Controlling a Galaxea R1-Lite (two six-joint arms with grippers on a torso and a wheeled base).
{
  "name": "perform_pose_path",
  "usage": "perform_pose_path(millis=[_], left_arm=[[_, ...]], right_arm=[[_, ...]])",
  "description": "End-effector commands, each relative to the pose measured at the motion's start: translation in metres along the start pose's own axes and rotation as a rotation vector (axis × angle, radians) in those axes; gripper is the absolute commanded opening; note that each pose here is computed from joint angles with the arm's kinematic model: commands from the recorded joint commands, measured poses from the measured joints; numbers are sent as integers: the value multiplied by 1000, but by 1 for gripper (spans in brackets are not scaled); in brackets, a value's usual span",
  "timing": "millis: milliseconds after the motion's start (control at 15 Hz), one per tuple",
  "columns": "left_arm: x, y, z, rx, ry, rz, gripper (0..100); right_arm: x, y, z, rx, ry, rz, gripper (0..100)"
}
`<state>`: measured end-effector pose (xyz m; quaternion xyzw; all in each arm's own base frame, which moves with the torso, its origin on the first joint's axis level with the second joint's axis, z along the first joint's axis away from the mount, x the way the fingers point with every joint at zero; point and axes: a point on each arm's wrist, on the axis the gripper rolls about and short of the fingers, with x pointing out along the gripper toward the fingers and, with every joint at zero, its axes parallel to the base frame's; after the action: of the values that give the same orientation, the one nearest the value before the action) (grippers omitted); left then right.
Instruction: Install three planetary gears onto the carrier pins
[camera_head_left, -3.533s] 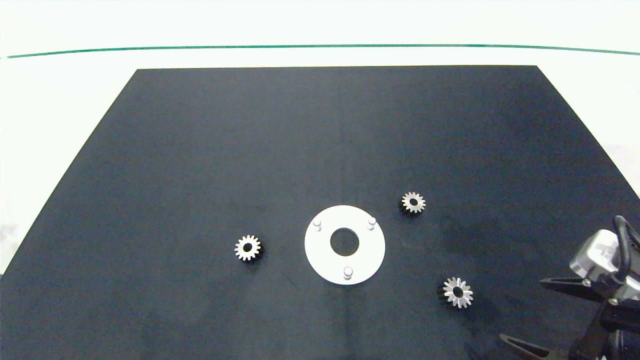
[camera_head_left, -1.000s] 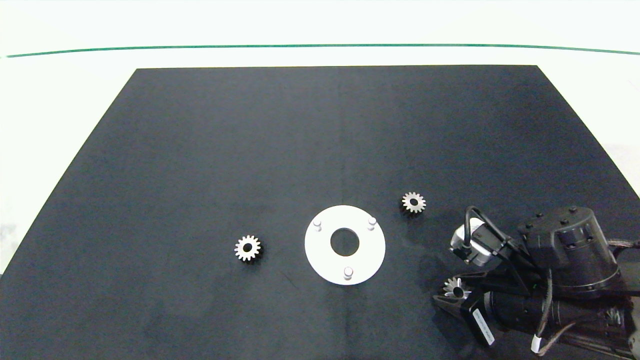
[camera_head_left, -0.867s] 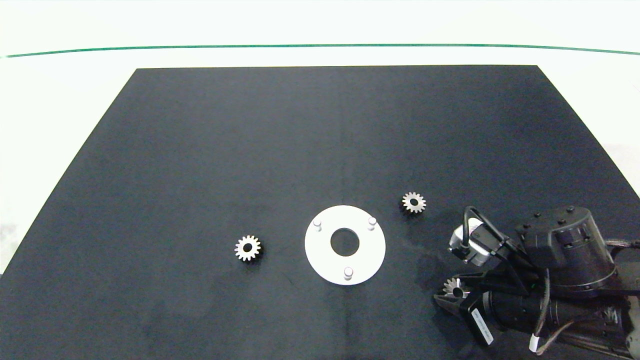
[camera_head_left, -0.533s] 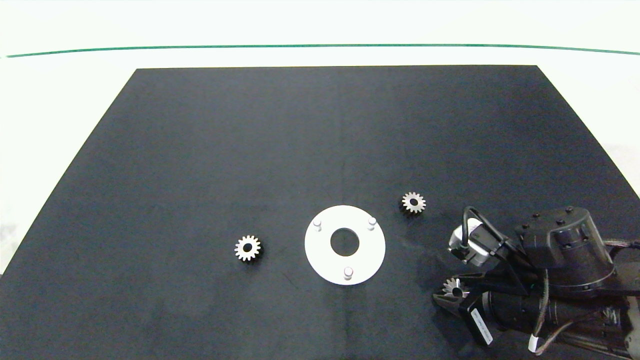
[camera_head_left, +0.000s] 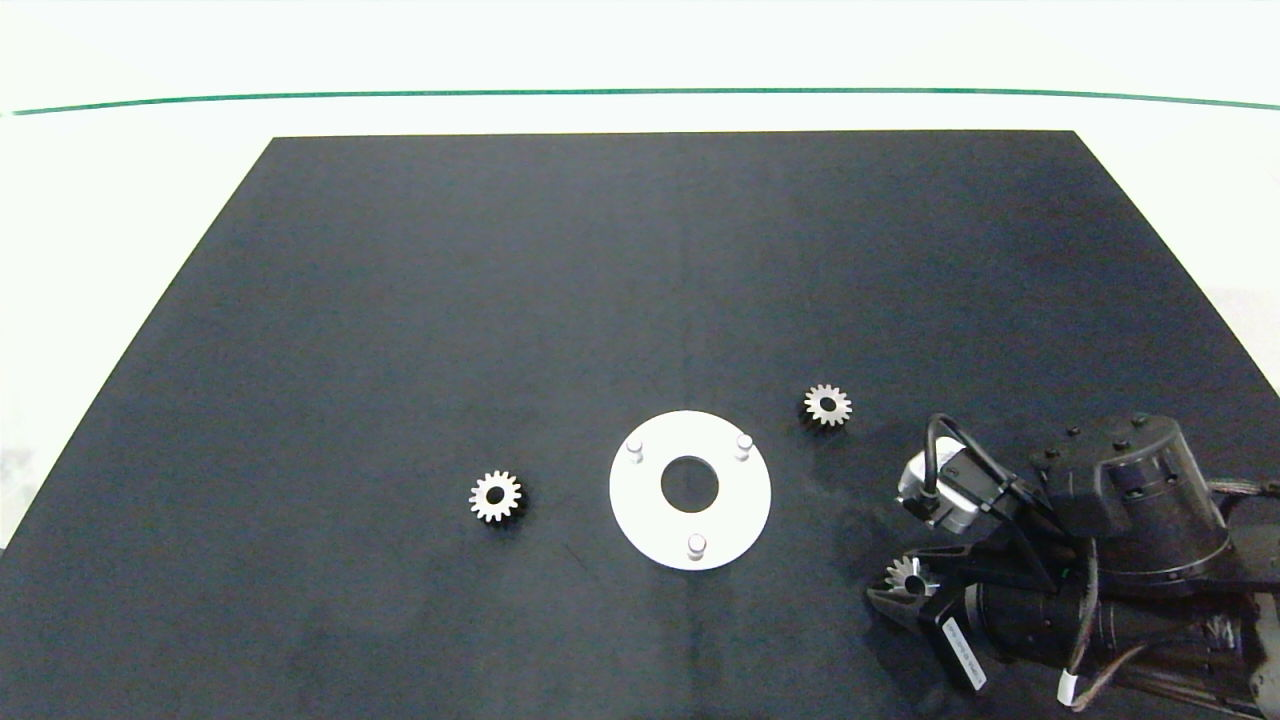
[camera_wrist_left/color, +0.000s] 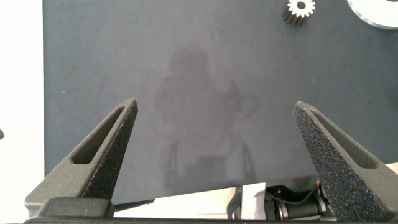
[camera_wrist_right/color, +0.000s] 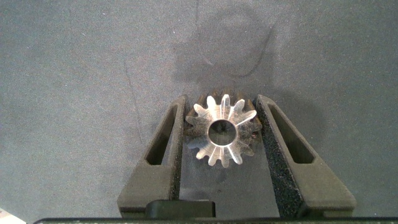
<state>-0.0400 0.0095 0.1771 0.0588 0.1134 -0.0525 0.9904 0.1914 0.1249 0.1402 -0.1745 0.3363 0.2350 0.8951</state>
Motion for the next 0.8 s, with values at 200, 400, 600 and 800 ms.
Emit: perform_pose_path(millis=[200, 400, 600, 800], left_arm=[[1, 0, 0, 2, 11, -2, 100], [2, 0, 0, 2, 13, -2, 100], [2, 0, 1, 4, 16, -2, 100], [2, 0, 1, 8, 13, -2, 100]], right_arm=[[-13, -2, 17, -3, -66, -7, 13], [-41, 1, 37, -32, -68, 20, 13], [-55, 14, 52, -74, -95, 7, 13], [-48, 15, 48, -79, -63, 0, 13]])
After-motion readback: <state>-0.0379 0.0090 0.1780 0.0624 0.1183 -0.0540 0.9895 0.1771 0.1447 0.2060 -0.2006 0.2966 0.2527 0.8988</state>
